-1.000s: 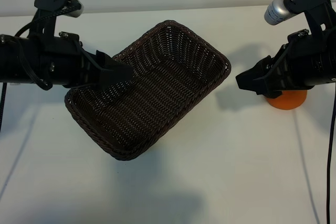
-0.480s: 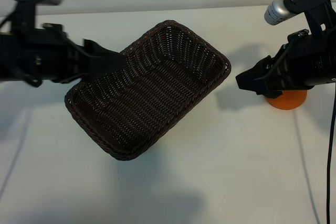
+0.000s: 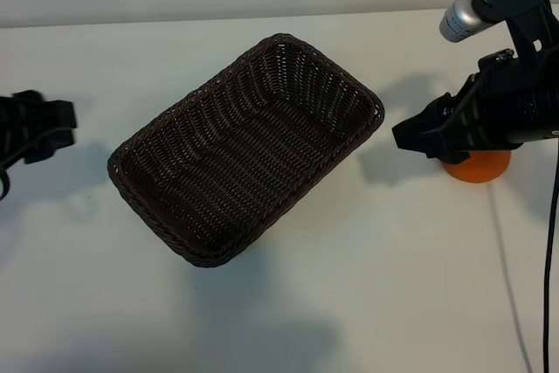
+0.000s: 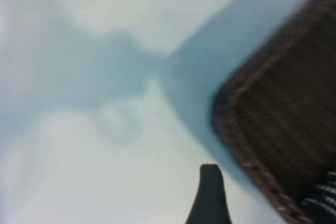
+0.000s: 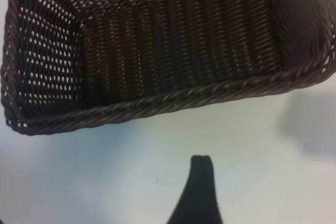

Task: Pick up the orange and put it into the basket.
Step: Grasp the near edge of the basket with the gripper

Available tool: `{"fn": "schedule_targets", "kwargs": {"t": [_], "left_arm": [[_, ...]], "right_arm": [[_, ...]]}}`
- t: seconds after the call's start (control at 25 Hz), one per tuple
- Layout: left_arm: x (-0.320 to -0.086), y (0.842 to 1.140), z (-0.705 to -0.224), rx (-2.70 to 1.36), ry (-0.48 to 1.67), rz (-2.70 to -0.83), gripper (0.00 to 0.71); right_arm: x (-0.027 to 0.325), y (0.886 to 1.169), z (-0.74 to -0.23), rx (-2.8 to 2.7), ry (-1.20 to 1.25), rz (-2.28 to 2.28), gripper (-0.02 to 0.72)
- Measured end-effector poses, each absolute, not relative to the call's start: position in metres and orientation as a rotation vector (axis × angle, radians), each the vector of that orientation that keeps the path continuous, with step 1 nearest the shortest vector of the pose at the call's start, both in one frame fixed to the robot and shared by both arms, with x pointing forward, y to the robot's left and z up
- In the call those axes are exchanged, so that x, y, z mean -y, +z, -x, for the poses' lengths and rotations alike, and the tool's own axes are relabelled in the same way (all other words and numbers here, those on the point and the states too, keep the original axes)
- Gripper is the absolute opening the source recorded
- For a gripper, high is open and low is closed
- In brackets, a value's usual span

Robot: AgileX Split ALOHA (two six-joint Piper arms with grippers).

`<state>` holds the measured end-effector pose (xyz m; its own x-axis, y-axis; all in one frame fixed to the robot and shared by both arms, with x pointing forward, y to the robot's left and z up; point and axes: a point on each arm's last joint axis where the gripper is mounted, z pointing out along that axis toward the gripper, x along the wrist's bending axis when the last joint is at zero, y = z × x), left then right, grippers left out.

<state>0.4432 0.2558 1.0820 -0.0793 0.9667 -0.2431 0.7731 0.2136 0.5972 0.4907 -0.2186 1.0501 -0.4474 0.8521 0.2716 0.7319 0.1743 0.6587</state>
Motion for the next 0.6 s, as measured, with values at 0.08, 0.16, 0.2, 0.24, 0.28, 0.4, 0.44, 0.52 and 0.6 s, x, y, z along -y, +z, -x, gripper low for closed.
{"fn": "schedule_targets", "kwargs": {"t": [0.08,0.16,0.2,0.24,0.28,0.4,0.44,0.52,0.6], "left_arm": [[-0.258,1.078,-0.442,-1.949,0.430,-1.572,0.582],[-0.259,1.071,-0.442,-1.985,0.418,-1.536,0.581],[-0.259,1.067,-0.443,-2.001,0.405,-1.518,0.581],[-0.258,1.062,-0.444,-2.018,0.384,-1.500,0.581],[-0.257,1.056,-0.444,-2.033,0.364,-1.491,0.581],[-0.255,1.041,-0.446,-2.057,0.322,-1.456,0.581],[-0.254,1.038,-0.448,-2.059,0.310,-1.431,0.581],[-0.251,1.035,-0.452,-2.057,0.292,-1.394,0.581],[-0.246,1.031,-0.456,-2.055,0.273,-1.393,0.581]], "right_arm": [[0.219,1.050,-0.491,-2.280,1.131,-1.555,0.596],[0.219,1.050,-0.491,-2.281,1.131,-1.555,0.596],[0.219,1.050,-0.491,-2.281,1.131,-1.555,0.596],[0.219,1.050,-0.491,-2.281,1.131,-1.555,0.596],[0.219,1.050,-0.491,-2.281,1.131,-1.555,0.596],[0.219,1.050,-0.491,-2.281,1.131,-1.555,0.596],[0.219,1.050,-0.491,-2.281,1.131,-1.555,0.596],[0.219,1.050,-0.491,-2.281,1.131,-1.555,0.596],[0.219,1.050,-0.491,-2.281,1.131,-1.555,0.596]]}}
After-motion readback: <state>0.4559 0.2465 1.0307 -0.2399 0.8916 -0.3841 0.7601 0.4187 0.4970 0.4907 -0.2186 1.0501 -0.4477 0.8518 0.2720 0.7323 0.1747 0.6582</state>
